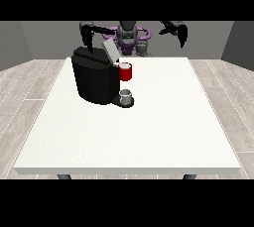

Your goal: Insert the coffee pod into the coffee machine and close the lid

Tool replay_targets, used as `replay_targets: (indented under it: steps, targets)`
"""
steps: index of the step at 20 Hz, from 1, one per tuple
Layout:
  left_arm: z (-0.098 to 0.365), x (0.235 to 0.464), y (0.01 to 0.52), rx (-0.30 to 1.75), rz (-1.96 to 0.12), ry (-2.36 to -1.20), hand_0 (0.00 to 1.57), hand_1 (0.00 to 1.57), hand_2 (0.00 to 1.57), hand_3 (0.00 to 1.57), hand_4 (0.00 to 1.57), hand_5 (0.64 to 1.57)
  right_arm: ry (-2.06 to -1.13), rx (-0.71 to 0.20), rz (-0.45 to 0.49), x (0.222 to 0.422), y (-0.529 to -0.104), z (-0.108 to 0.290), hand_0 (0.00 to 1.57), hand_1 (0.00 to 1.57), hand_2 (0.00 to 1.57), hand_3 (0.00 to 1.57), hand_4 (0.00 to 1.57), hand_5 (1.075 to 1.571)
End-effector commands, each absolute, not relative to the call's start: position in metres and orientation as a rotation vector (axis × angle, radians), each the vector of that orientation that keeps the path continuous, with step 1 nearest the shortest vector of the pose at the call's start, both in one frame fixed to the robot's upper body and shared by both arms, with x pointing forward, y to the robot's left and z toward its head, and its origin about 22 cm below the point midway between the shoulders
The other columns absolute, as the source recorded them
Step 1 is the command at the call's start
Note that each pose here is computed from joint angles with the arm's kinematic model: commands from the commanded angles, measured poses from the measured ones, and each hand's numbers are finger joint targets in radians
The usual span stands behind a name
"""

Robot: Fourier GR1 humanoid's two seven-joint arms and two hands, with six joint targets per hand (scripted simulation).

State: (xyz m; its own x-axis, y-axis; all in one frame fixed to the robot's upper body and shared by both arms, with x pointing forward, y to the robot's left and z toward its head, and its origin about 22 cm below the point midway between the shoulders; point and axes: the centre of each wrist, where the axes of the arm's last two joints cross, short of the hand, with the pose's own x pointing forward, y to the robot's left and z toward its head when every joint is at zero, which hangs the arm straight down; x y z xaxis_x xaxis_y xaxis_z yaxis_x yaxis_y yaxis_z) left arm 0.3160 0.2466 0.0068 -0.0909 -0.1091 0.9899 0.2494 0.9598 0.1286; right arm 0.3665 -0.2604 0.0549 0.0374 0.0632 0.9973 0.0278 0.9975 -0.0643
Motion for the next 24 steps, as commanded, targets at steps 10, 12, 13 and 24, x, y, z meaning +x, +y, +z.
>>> replay_targets:
  steps: [10, 12, 13, 24]
  targets:
    - [0.027, 0.305, 0.258, -0.007, -0.238, -1.699, 0.0, 0.0, 0.0, 0.0, 0.32, 1.571, -1.587, 0.026, 0.207, 0.385, -0.218, 0.066, 0.0, 0.0, 0.0, 0.0, 0.0, 1.571]
    - [0.004, 0.284, 0.285, 0.026, -0.268, -1.64, 0.0, 0.0, 0.0, 0.0, 0.31, 1.571, -1.562, 0.027, 0.181, 0.38, -0.211, 0.061, 0.0, 0.0, 0.0, 0.0, 0.07, 1.571]
    - [0.028, 0.297, 0.274, 0.015, -0.286, -1.709, 0.0, 0.0, 0.0, 0.0, 0.3, 1.571, -1.626, -0.002, 0.176, 0.394, -0.24, 0.08, 0.0, 0.0, 0.0, 0.0, 0.0, 1.571]
    - [0.02, 0.294, 0.268, -0.01, -0.313, -1.732, 0.0, 0.0, 0.0, 0.0, 0.38, 1.571, -1.688, -0.068, 0.336, 0.419, -0.202, 0.144, 0.0, 0.0, 0.0, 0.0, 0.12, 1.571]
